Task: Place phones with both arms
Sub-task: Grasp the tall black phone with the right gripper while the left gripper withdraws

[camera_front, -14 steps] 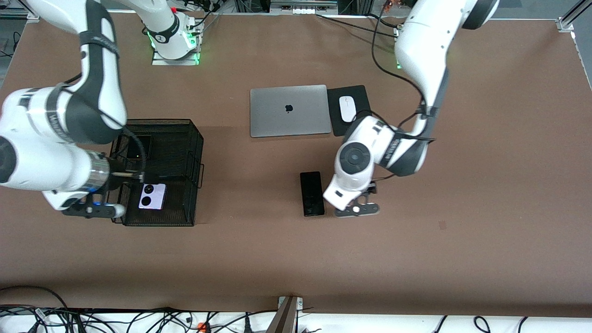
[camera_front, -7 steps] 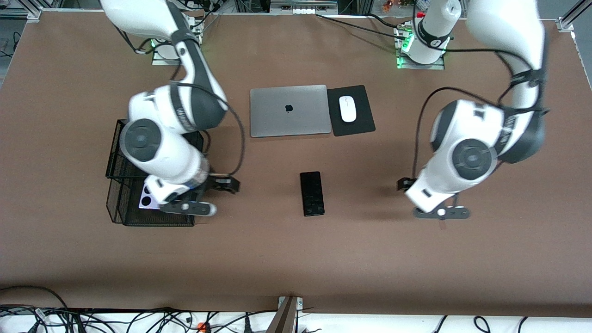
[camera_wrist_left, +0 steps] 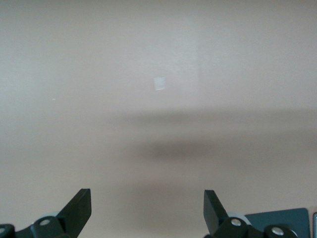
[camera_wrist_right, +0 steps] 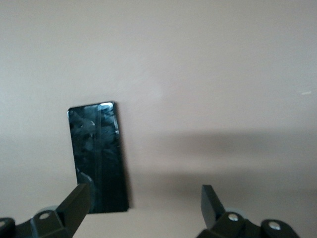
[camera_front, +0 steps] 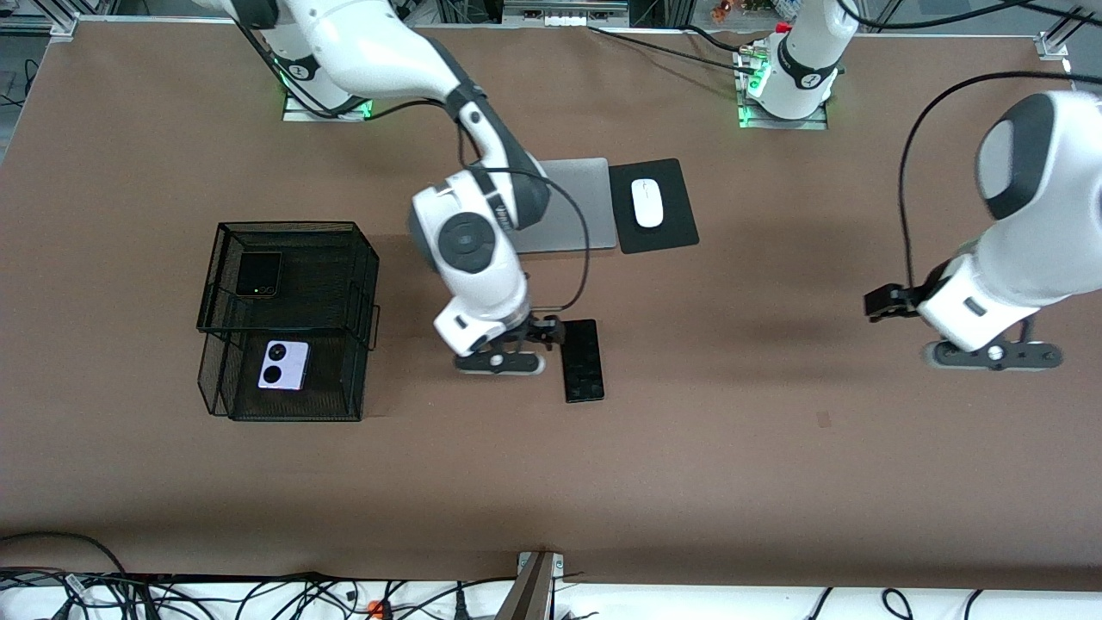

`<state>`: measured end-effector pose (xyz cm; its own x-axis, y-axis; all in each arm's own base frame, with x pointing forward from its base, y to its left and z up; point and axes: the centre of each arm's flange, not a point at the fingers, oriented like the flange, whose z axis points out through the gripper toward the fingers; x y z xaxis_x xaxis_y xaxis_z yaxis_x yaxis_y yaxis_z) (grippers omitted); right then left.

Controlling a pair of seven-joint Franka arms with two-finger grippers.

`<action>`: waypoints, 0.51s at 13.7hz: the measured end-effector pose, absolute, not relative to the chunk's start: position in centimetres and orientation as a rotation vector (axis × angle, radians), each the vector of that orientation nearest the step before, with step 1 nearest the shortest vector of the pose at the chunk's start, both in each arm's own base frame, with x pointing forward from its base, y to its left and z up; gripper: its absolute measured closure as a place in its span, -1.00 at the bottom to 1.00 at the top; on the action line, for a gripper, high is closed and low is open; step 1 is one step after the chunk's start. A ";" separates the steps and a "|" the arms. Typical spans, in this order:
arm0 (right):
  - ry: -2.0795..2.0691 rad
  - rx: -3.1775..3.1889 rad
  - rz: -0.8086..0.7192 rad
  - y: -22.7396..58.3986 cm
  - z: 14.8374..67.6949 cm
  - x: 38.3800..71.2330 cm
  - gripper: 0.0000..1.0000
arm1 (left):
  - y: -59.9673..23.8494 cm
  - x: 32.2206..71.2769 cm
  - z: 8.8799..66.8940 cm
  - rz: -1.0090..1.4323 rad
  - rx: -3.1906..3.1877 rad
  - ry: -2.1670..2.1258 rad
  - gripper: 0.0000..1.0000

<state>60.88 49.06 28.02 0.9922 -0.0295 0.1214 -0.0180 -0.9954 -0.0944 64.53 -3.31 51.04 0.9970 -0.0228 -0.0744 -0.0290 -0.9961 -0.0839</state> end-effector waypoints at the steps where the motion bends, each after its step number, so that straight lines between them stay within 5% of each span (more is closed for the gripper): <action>1: 0.008 -3.047 -0.213 50.8 26.0 59.8 -1.00 | -2.7 64.0 51.6 0.106 -3.057 0.044 -1.00; 7: -0.011 -3.004 -0.333 54.1 20.1 57.8 -1.00 | -3.3 60.9 56.7 0.065 -3.068 0.069 -1.00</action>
<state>57.80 54.14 20.07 0.9758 -0.0059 0.2186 0.0203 -0.9929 -0.1176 60.87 -3.29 56.68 0.9981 -0.0434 -0.0436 -0.0465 -0.9964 -0.0711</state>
